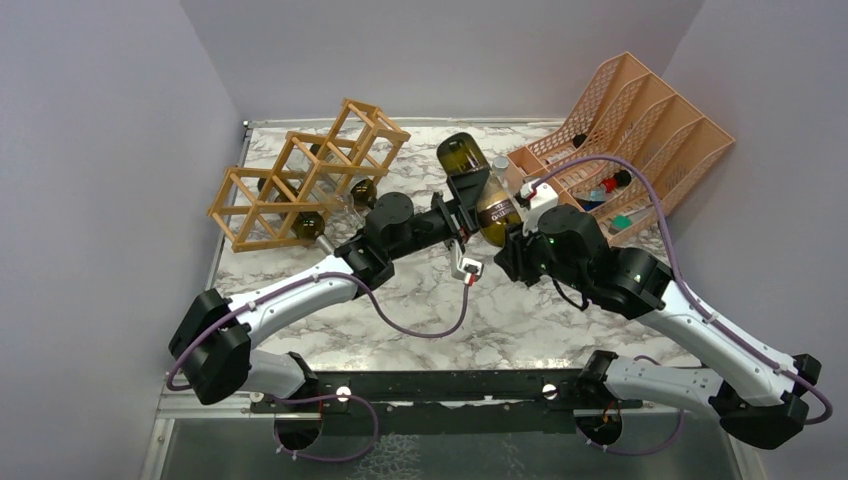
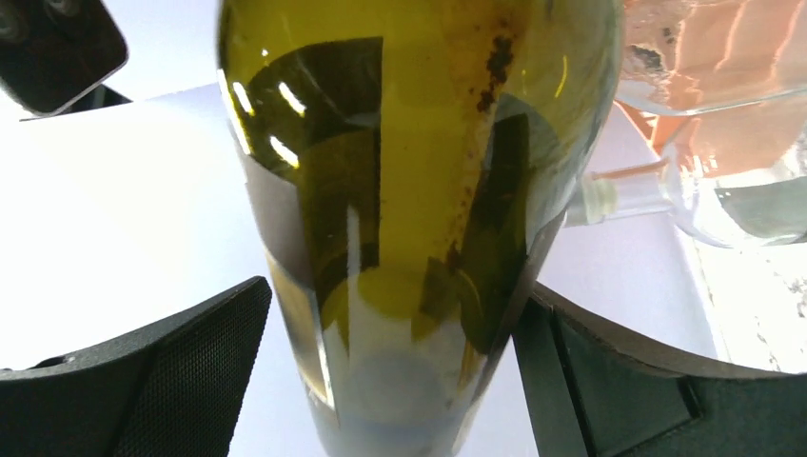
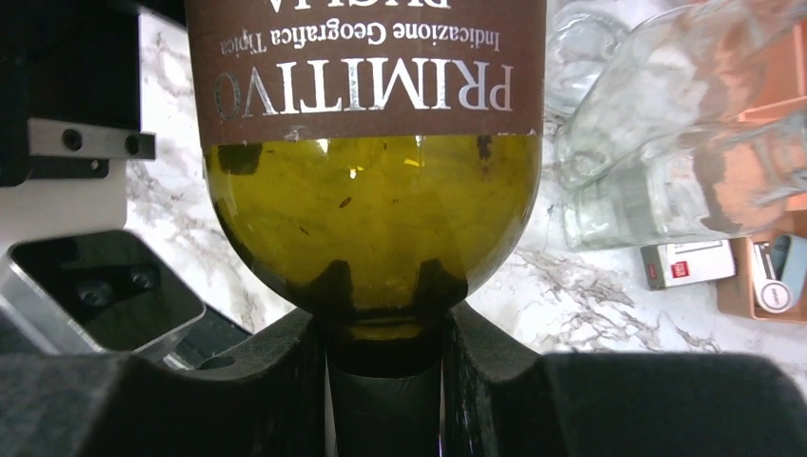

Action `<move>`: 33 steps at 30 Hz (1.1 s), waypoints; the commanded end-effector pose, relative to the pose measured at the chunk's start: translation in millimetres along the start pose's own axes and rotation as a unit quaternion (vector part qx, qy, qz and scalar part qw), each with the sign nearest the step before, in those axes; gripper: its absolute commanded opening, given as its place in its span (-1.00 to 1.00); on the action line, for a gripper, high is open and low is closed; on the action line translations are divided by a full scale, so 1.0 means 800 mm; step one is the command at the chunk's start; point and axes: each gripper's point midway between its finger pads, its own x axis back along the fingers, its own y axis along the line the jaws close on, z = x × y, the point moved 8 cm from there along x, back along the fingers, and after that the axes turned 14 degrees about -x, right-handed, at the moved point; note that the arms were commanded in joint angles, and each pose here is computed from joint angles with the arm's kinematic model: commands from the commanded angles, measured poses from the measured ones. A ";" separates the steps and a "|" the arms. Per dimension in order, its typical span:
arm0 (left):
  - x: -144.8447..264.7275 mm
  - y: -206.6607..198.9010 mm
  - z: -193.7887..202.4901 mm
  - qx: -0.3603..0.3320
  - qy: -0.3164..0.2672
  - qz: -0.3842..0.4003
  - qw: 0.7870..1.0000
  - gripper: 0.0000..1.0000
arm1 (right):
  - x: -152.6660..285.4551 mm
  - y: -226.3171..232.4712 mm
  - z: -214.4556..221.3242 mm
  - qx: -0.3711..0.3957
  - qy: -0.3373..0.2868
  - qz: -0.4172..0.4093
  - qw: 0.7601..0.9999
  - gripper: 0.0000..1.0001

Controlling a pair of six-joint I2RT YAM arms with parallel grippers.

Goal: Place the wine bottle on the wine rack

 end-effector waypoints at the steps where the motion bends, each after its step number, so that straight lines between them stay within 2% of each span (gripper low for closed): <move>1: 0.012 0.025 0.004 -0.018 0.051 -0.035 0.998 0.98 | 0.015 0.004 -0.052 -0.047 -0.140 0.014 0.989 -0.98; 5: 0.017 0.023 -0.002 0.019 0.060 -0.036 0.997 0.98 | 0.020 0.009 -0.069 -0.064 -0.174 0.011 0.983 -0.98; 12: 0.043 0.044 0.009 0.084 0.097 -0.064 0.990 0.98 | 0.018 0.017 -0.083 -0.069 -0.190 0.005 0.979 -0.98; 15: 0.062 0.058 0.017 0.139 0.124 -0.090 0.978 0.98 | 0.014 0.023 -0.084 -0.070 -0.190 -0.010 0.979 -0.98; 17: 0.080 0.072 0.026 0.201 0.153 -0.119 0.960 0.98 | 0.009 0.027 -0.084 -0.069 -0.184 -0.017 0.980 -0.98; 21: 0.131 0.108 0.050 0.328 0.239 -0.201 0.891 0.98 | -0.004 0.035 -0.081 -0.067 -0.170 -0.035 0.983 -0.98; 25: 0.172 0.137 0.065 0.419 0.291 -0.280 0.813 0.98 | -0.021 0.044 -0.075 -0.056 -0.150 -0.054 0.986 -0.98; 30: 0.197 0.156 0.078 0.553 0.343 -0.348 0.675 0.98 | -0.052 0.054 -0.066 -0.035 -0.117 -0.064 0.990 -0.98; 32: 0.199 0.163 0.077 0.595 0.340 -0.332 0.648 0.98 | -0.066 0.058 -0.060 -0.022 -0.100 -0.074 0.992 -0.98; 33: 0.199 0.165 0.074 0.613 0.334 -0.313 0.644 0.98 | -0.074 0.060 -0.057 -0.016 -0.091 -0.077 0.993 -0.98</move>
